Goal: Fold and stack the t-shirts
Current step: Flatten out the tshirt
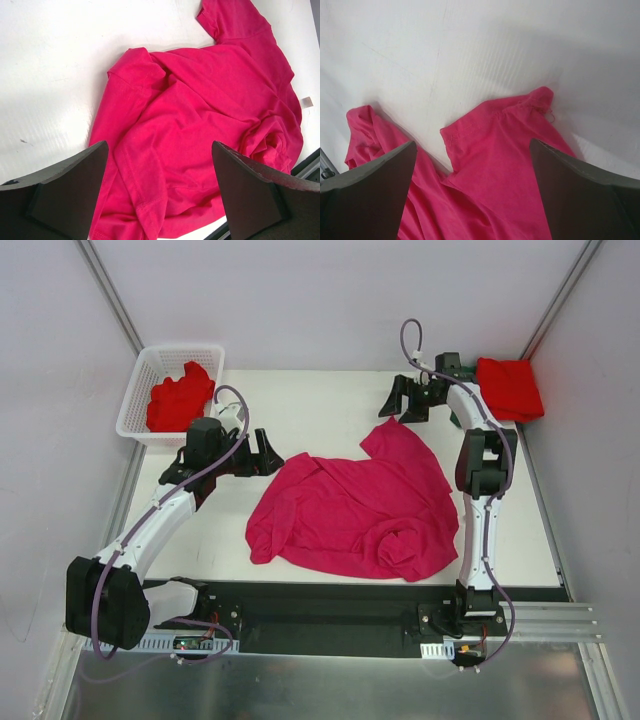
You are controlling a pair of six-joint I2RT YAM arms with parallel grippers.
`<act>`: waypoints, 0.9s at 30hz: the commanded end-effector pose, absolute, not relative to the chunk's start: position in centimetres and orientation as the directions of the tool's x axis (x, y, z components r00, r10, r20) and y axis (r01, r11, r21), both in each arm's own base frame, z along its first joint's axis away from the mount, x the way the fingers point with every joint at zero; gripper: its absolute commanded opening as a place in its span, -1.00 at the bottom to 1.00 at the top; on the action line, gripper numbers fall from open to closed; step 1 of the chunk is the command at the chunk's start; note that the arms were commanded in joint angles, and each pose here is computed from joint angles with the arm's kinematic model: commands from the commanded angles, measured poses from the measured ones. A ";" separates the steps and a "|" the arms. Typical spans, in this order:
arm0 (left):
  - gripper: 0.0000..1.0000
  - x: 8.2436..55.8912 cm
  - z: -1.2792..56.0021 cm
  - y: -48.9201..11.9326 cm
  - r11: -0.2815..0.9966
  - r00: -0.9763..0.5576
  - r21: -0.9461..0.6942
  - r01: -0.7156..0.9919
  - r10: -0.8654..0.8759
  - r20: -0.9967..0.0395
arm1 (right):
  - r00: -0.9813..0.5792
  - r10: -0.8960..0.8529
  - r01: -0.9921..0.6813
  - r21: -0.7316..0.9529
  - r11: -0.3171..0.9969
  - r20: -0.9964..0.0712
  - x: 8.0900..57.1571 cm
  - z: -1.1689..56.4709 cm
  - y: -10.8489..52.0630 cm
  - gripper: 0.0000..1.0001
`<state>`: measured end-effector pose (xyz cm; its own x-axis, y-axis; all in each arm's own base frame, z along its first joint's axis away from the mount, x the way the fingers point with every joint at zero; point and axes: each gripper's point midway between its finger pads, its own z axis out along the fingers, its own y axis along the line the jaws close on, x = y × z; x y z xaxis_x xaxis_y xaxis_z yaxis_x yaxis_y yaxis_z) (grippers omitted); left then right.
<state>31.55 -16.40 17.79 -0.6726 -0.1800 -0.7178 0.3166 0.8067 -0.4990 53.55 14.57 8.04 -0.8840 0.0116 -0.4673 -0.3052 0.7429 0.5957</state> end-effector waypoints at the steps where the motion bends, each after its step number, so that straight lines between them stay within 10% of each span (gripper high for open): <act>1: 0.69 32.4 19.7 -16.6 0.804 -0.620 -0.475 0.357 -0.177 -0.765 | -0.899 0.083 -0.225 0.615 0.756 -0.431 54.6 8.5 13.9 0.97; 27: 0.67 33.4 19.7 -16.9 0.808 -0.627 -0.473 0.353 -0.171 -0.760 | -0.915 0.054 -0.200 0.563 0.802 -0.401 55.1 6.3 12.1 0.92</act>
<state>32.40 -16.54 17.68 -0.6784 -0.1793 -0.7125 0.3084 0.8107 -0.4976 54.77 12.52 4.97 -0.9210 0.0536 -0.3859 -0.1813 0.8177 0.5463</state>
